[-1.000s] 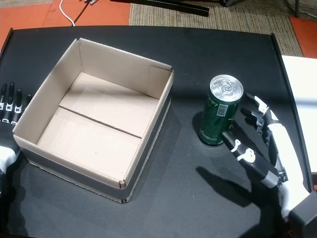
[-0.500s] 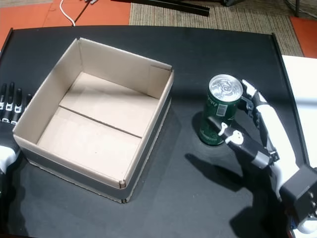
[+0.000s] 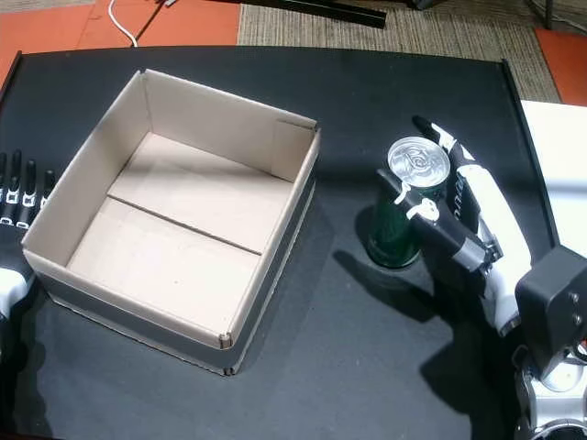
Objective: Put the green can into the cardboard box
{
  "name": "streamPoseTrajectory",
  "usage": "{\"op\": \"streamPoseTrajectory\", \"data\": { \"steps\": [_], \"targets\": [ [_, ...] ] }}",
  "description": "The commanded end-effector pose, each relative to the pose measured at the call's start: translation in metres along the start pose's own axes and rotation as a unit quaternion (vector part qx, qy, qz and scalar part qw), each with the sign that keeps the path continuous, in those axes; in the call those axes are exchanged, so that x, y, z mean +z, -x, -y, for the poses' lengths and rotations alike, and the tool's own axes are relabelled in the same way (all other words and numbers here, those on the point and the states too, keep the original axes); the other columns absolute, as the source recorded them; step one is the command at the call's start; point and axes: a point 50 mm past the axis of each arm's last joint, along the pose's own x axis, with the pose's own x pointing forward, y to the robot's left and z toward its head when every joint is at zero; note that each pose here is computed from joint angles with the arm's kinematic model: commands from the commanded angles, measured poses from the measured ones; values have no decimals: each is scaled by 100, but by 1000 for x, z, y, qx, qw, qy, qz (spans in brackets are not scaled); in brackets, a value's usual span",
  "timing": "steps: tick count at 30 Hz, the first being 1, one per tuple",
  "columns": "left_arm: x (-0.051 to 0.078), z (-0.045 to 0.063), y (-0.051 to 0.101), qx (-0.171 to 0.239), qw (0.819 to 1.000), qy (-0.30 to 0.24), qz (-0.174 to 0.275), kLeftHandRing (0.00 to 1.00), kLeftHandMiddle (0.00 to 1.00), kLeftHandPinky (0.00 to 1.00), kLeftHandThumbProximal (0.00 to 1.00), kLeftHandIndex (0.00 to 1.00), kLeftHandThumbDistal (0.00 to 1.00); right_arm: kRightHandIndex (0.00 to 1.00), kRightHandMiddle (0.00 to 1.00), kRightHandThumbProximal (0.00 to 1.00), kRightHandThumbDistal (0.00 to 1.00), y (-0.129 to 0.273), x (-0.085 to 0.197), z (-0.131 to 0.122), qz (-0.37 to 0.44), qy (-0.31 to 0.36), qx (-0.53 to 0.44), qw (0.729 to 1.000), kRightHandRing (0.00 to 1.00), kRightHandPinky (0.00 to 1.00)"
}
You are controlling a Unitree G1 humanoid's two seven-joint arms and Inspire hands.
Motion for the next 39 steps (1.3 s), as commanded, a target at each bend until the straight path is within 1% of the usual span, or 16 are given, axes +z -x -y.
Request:
{"op": "streamPoseTrajectory", "data": {
  "steps": [1,3,5,8,13,16,20,22,26,28,30,34,36,37,39],
  "targets": [
    [-9,-33,16,73,997,3,-19,65,52,79,52,52,0,88,90,64,100,0,-3,-2,-7,-22,-6,1000,92,97],
    [-9,-33,17,73,997,1,-18,65,52,80,52,52,0,88,90,65,100,-1,-4,-3,-9,-27,-7,1000,92,97],
    [-9,-33,17,76,997,0,-18,63,52,79,52,51,0,88,91,62,100,-1,-4,-4,-11,-35,-5,999,92,97],
    [-9,-33,16,79,997,1,-17,62,51,78,51,50,0,89,91,60,100,0,-6,-5,-18,-43,-3,999,92,97],
    [-9,-34,17,76,997,8,-18,63,51,77,52,52,0,90,91,56,100,-1,-8,-3,-30,-51,-1,998,92,97],
    [-10,-34,17,76,997,5,-18,63,52,79,52,53,0,89,90,57,100,-2,-8,-1,-41,-39,0,998,92,97],
    [-10,-34,17,78,997,-1,-18,64,52,78,53,51,0,88,90,57,100,-4,-8,-1,-51,-25,2,998,91,97],
    [-10,-34,17,74,997,3,-18,65,53,79,53,52,0,88,89,58,100,-6,-8,-1,-57,-19,5,998,91,97],
    [-11,-33,17,74,997,3,-19,63,51,78,54,51,0,88,89,56,100,-10,-6,-1,-65,-14,8,998,90,97],
    [-11,-33,17,74,997,-1,-19,63,51,77,54,50,0,89,88,59,100,-13,-5,-2,-71,-7,6,997,88,96],
    [-12,-33,16,77,997,-2,-19,62,51,76,51,50,0,92,88,61,100,-16,-3,-1,-74,8,4,997,87,95],
    [-12,-33,16,72,997,1,-21,62,51,77,51,50,0,86,88,59,100,-21,0,-2,-77,9,1,997,87,95],
    [-12,-32,16,71,997,-1,-21,61,50,77,53,50,0,86,88,60,100,-23,1,-2,-76,11,-1,997,87,95],
    [-12,-32,16,71,997,-3,-21,62,50,77,53,50,0,86,88,62,100,-24,1,-3,-76,14,-2,997,87,95],
    [-12,-32,16,70,997,-5,-20,64,51,78,54,51,0,86,88,61,100,-25,2,-4,-76,12,-4,997,87,94]
  ]
}}
